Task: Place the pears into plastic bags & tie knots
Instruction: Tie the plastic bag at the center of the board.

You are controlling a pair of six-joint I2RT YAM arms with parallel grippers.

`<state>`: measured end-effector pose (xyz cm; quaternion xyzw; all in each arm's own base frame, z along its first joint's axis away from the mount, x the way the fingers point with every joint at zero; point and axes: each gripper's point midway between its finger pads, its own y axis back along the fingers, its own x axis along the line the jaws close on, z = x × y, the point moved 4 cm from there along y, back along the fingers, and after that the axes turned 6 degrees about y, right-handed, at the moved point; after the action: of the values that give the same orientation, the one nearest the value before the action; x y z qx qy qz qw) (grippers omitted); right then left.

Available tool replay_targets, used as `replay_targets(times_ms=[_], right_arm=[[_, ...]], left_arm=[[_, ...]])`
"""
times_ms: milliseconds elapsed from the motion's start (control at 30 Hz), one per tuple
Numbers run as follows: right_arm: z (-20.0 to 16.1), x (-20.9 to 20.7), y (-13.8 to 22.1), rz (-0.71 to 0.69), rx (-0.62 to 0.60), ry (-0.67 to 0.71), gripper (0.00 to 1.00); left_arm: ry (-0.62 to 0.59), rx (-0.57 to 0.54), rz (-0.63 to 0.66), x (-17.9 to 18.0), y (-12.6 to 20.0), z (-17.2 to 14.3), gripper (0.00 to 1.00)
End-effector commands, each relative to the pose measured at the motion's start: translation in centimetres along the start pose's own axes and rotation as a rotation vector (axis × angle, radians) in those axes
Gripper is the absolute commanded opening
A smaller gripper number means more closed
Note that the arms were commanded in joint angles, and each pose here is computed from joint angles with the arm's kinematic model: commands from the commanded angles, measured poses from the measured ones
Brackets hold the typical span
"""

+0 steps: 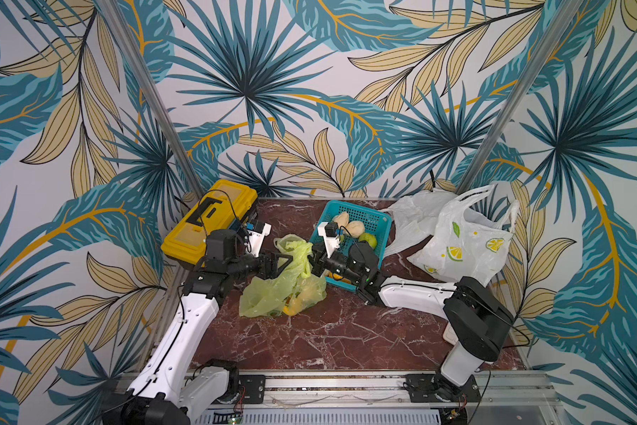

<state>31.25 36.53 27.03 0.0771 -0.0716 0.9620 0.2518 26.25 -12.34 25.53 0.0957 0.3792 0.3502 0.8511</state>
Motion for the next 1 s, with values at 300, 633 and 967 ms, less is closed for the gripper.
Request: replay_targets(times_ms=[300, 633, 967], right_arm=[[1.9, 1.3, -1.8, 0.186, -0.120, -0.144, 0.12], [1.9, -1.2, -0.8, 0.154, -0.143, -0.181, 0.07], [1.3, -0.2, -0.5, 0.258, -0.088, -0.163, 0.09]], left_arm=[[-0.001, -0.105, -0.156, -2.7, -1.8, -1.9, 0.37], [0.099, -0.245, 0.024, -0.8, 3.7, -0.7, 0.74], [-0.028, -0.267, -0.007, -4.9, 6.2, 4.5, 0.64]])
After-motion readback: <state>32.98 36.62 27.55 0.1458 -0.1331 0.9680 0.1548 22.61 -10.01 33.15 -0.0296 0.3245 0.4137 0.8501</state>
